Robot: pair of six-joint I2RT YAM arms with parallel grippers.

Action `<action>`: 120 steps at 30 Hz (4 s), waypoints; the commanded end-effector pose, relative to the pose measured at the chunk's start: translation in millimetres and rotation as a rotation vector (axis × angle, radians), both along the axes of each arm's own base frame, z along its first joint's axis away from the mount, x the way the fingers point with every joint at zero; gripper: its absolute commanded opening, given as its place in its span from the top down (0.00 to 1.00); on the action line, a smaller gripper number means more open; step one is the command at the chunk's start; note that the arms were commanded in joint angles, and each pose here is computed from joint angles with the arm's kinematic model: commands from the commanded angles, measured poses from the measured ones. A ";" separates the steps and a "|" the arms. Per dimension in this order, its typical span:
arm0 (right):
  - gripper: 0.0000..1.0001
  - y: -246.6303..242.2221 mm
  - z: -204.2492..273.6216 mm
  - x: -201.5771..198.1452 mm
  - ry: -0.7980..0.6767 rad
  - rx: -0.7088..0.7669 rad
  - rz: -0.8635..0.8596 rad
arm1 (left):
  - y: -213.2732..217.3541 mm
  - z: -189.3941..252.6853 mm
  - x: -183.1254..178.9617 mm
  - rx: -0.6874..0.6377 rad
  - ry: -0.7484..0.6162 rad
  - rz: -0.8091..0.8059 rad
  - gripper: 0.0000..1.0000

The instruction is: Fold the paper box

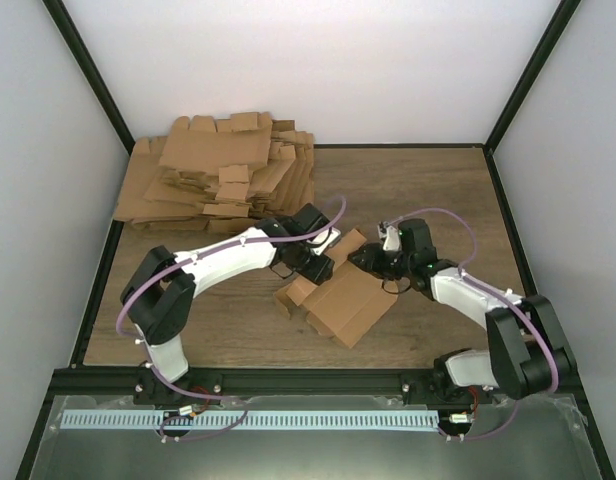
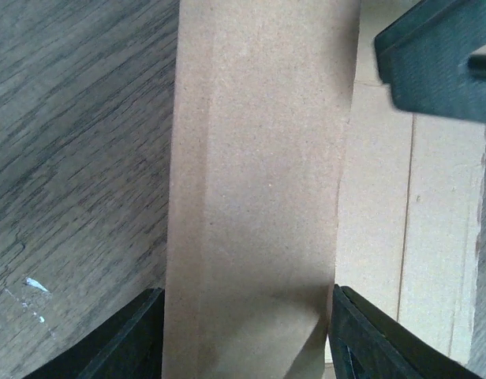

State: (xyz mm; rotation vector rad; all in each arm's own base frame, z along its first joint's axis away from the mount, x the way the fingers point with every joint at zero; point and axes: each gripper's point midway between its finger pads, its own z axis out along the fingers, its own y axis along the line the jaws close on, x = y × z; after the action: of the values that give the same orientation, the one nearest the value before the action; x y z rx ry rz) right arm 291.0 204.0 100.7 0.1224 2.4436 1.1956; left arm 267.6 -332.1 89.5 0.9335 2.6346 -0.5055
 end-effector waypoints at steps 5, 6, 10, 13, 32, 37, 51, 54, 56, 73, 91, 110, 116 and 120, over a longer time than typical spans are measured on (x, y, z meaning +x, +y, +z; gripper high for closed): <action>0.63 -39.6 10.2 -4.1 -0.077 -0.089 -0.105 | 5.3 6.9 -12.6 -0.014 0.020 -0.029 0.44; 0.63 -44.9 10.3 -4.3 -0.077 -0.101 -0.126 | 6.0 6.2 -13.5 -0.013 0.025 -0.029 0.44; 0.63 -62.8 0.2 -7.8 -0.043 -0.154 -0.195 | 9.2 7.3 -18.5 -0.018 0.031 -0.028 0.44; 0.63 -70.7 -9.2 -11.5 -0.008 -0.173 -0.224 | 14.0 7.9 -24.3 -0.015 0.042 -0.031 0.44; 0.41 -47.7 18.9 -11.6 -0.371 -0.153 0.006 | 23.0 11.7 -48.0 -0.040 0.098 -0.066 0.44; 0.42 -42.8 22.7 -9.8 -0.470 -0.174 0.044 | 21.0 17.8 -51.6 -0.068 0.109 -0.080 0.44; 0.45 -30.4 7.3 -3.8 -0.492 -0.274 0.026 | 23.0 21.0 -53.8 -0.101 0.143 -0.086 0.44; 0.45 -29.5 4.9 1.2 -0.486 -0.294 0.018 | 22.6 22.6 -54.4 -0.108 0.146 -0.090 0.44; 0.45 -28.8 4.7 3.4 -0.484 -0.299 0.017 | 22.9 23.3 -54.9 -0.110 0.147 -0.091 0.44; 0.49 -52.3 -23.5 27.3 -0.316 -0.397 -0.166 | 28.1 22.2 -57.2 -0.105 0.152 -0.091 0.44; 0.42 -20.9 31.7 17.2 -0.410 -0.260 -0.004 | 26.4 14.9 -58.0 -0.098 0.171 -0.098 0.44; 0.44 -14.9 -11.7 7.1 -0.324 -0.329 0.087 | 26.2 11.2 -52.2 -0.081 0.161 -0.080 0.43; 0.65 -16.9 -8.7 8.5 -0.335 -0.358 0.080 | 29.9 9.6 -47.3 -0.055 0.136 -0.061 0.43; 0.80 -18.3 -6.2 3.3 -0.338 -0.364 0.080 | 30.6 11.9 -43.5 -0.053 0.118 -0.044 0.43</action>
State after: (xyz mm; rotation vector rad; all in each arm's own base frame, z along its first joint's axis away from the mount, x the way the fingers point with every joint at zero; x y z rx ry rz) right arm 298.1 185.5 88.6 -0.2449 2.3420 0.7347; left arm 217.2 -301.8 98.9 0.9960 2.7111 -0.6844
